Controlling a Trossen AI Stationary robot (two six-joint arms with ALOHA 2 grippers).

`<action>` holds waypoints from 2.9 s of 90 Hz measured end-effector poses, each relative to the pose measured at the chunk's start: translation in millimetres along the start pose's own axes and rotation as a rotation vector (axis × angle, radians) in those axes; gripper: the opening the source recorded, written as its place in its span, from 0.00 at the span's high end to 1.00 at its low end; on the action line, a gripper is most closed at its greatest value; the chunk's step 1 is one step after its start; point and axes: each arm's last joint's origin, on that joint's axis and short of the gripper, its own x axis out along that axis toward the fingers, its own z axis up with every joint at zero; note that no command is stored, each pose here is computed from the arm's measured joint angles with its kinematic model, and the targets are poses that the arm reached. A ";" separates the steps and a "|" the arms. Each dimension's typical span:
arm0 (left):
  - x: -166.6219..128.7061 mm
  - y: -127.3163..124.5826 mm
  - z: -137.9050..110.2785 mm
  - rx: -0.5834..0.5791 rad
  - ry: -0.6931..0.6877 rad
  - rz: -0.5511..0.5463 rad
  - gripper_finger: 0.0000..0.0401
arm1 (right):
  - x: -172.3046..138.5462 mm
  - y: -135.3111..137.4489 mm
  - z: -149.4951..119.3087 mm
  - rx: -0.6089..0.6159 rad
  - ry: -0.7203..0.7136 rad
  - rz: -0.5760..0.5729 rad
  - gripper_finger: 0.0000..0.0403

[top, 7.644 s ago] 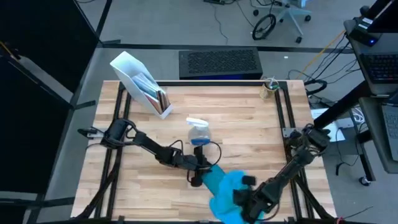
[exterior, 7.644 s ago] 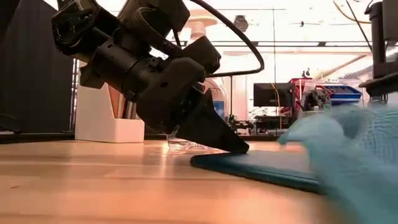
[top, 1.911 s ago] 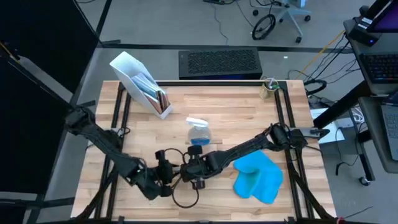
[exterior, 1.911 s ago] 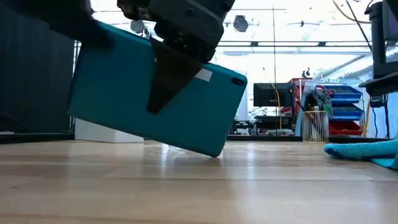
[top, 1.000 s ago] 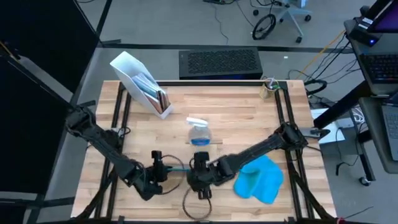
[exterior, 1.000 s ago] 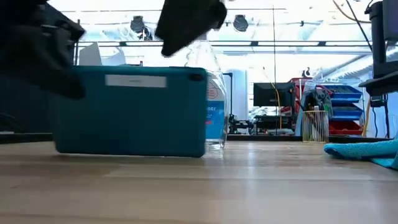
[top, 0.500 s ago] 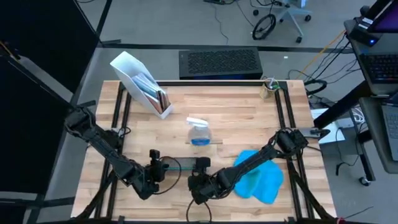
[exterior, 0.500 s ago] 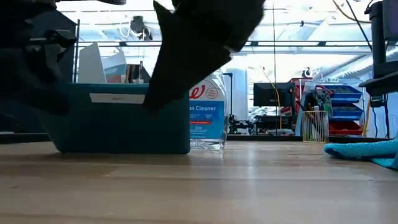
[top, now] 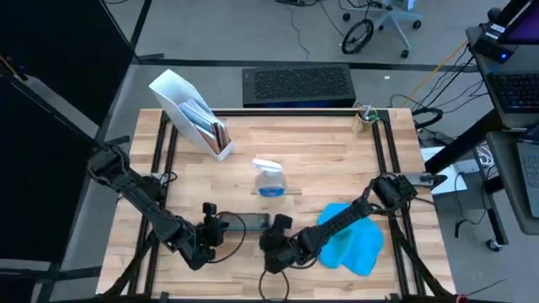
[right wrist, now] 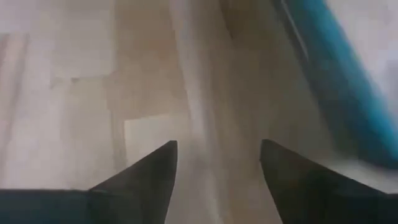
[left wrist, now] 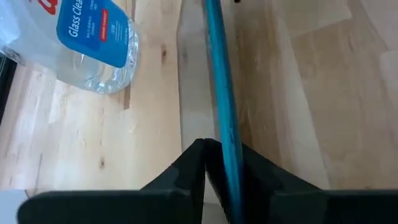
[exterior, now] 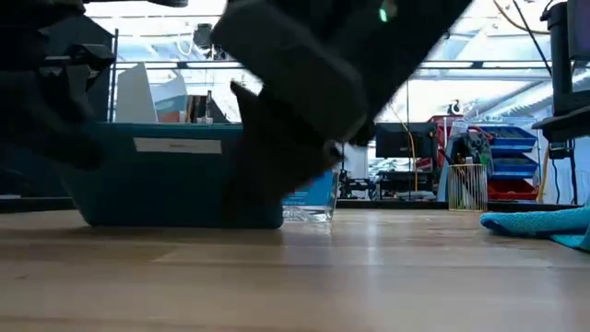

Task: Apply microfiber cloth
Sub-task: Wipe the screen of the blue tablet with the blue microfiber cloth

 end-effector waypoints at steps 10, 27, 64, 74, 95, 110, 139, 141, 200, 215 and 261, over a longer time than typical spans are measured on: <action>0.0 -0.2 0.4 -0.009 -0.003 -0.003 0.86 | 8.3 -8.5 -8.6 0.163 -0.022 -0.024 0.48; 1.1 -1.1 0.4 -0.063 0.034 -0.077 0.75 | 12.6 -14.4 -12.9 0.306 -0.045 -0.030 0.48; 0.2 -5.4 -1.6 -0.062 0.103 -0.223 0.50 | 12.6 -14.6 -13.2 0.281 -0.043 -0.034 0.48; 0.1 -5.8 -1.8 -0.062 0.111 -0.240 0.49 | 12.6 -14.6 -13.3 0.255 -0.040 -0.033 0.48; -2.7 -5.2 1.7 -0.143 0.137 -0.238 0.49 | -17.0 -19.9 1.1 0.078 0.035 0.031 0.48; -13.8 1.6 7.7 -0.230 0.206 -0.207 0.49 | -100.3 -35.0 19.6 -0.010 0.126 0.038 0.48; -13.1 10.3 4.4 -0.275 0.196 -0.149 0.49 | -207.7 -59.3 -28.6 0.104 0.324 -0.153 0.48; -15.1 11.2 6.3 -0.283 0.184 -0.157 0.49 | -209.7 -58.4 -32.9 0.106 0.319 -0.152 0.48; -58.6 68.9 29.0 -0.430 -0.033 -0.186 0.50 | -156.6 -56.5 -47.0 -0.140 0.224 0.085 0.70; -45.6 71.4 22.1 -0.465 0.044 -0.196 0.50 | -178.9 -73.7 -52.7 -0.085 0.367 0.036 0.71; -13.2 58.4 -36.8 -0.507 0.218 -0.181 0.50 | -209.5 -86.0 -129.7 0.132 0.441 -0.188 0.52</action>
